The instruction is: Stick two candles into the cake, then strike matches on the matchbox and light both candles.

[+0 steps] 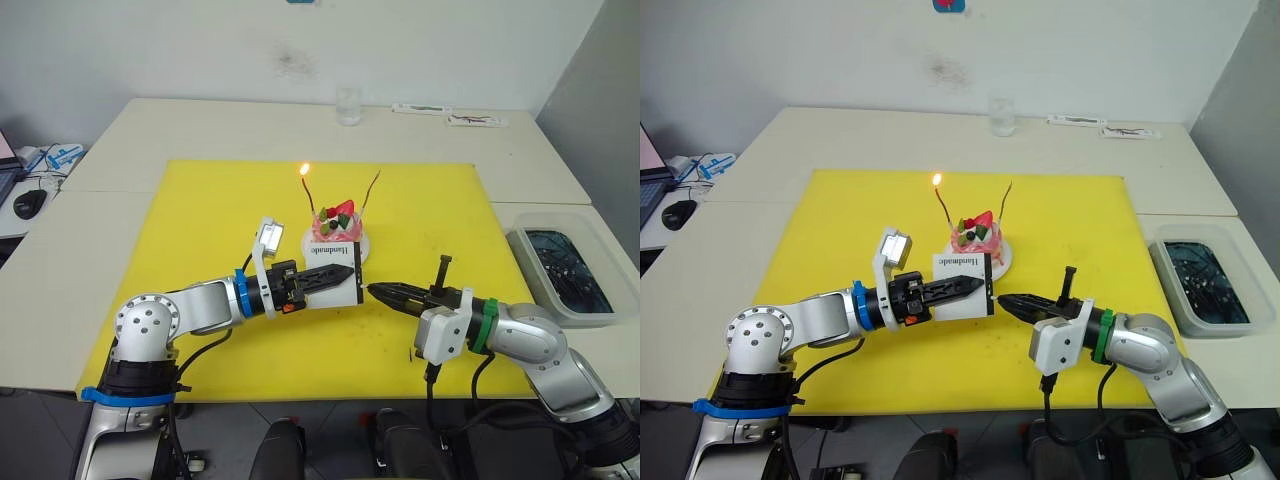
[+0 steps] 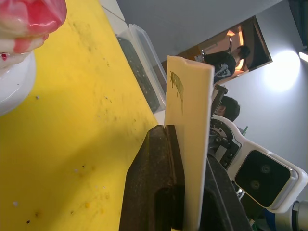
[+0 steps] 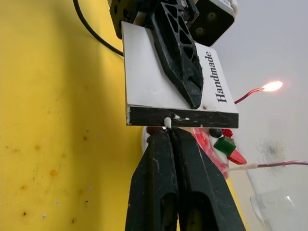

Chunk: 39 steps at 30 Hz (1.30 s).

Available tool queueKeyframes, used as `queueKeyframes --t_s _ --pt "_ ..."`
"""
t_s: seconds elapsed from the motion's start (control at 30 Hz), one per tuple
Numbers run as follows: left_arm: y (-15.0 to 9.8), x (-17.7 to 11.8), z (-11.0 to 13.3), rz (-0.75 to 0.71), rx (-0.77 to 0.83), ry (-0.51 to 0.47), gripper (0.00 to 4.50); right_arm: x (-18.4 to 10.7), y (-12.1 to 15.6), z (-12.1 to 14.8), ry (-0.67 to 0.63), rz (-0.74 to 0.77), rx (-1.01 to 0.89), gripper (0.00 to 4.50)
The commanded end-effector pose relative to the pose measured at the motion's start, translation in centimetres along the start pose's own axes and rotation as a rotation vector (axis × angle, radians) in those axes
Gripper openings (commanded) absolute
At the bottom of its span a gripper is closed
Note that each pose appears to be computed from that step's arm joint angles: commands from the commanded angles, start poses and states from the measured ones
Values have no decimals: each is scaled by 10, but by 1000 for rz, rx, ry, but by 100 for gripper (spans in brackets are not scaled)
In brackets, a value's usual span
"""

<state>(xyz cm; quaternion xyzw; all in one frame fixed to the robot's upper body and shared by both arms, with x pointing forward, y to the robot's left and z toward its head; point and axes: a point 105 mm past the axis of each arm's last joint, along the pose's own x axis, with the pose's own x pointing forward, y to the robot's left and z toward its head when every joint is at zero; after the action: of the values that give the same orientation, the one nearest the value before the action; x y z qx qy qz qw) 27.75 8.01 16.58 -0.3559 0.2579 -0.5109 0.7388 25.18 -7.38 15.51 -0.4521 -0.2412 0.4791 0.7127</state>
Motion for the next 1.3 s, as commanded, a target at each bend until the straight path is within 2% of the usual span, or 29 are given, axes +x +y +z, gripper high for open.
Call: queueKeyframes --t_s 0.03,0.3,0.4,0.5,0.57,0.63,0.7,0.9,1.3 --pt "-12 0 4 -56 10 -11 0 1 -4 3 -16 -17 -23 2" --pt "-18 5 3 -93 -3 -13 0 9 0 4 -29 -1 -18 2" --pt "-31 14 10 -149 -12 -53 0 12 12 0 -8 45 3 2" --pt "-59 16 43 -227 9 -165 0 9 28 -4 25 112 32 2" --pt "-83 3 77 -263 84 -246 0 5 27 1 23 119 39 2" --pt "-96 -9 92 -253 161 -264 0 2 20 6 14 100 40 2" --pt "-98 -14 93 -235 195 -247 0 1 15 8 15 81 47 2" --pt "-85 -26 69 -140 238 -127 0 -2 -4 13 22 24 58 2" --pt "-60 -32 49 -55 227 -77 0 -6 -9 8 46 0 81 2"
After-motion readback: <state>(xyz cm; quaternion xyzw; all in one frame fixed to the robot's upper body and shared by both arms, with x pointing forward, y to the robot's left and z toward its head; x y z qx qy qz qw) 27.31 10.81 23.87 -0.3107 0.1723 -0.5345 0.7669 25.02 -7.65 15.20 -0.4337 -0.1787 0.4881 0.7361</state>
